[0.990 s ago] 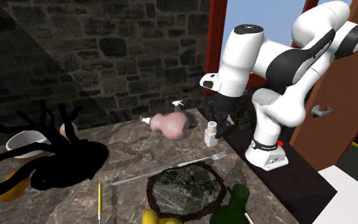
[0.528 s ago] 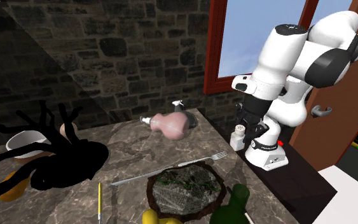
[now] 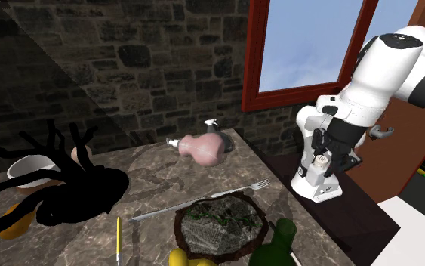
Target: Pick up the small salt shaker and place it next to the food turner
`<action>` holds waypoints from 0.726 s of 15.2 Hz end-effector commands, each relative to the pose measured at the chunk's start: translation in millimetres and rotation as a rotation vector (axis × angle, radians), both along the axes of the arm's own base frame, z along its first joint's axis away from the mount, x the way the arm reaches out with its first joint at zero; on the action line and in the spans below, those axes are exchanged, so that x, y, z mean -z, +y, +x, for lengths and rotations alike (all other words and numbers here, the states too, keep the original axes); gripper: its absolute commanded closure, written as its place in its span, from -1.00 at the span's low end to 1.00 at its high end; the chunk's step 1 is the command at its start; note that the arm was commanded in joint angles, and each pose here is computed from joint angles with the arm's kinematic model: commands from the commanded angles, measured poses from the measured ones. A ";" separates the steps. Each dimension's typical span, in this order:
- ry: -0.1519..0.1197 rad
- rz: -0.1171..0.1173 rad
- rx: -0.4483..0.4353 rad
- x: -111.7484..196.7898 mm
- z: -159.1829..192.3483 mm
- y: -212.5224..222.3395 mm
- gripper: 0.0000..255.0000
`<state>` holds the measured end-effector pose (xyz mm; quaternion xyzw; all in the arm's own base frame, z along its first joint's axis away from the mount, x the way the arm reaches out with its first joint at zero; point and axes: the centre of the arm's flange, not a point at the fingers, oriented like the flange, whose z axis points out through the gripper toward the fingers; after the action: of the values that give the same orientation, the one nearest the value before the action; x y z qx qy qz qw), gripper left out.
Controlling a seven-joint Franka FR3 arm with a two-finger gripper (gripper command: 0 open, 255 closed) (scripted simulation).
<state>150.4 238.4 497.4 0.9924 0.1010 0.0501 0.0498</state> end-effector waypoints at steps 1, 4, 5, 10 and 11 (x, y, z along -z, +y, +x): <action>0.001 0.000 0.001 8.7 -5.4 0.3 1.00; 0.001 0.000 0.001 24.5 -5.4 0.3 1.00; 0.001 0.000 0.001 29.8 -5.4 0.3 1.00; 0.001 0.000 0.001 56.2 -5.4 0.3 1.00; 0.001 0.000 0.001 61.5 -5.4 0.3 1.00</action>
<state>145.9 238.8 440.1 0.9924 0.1005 0.0495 0.0500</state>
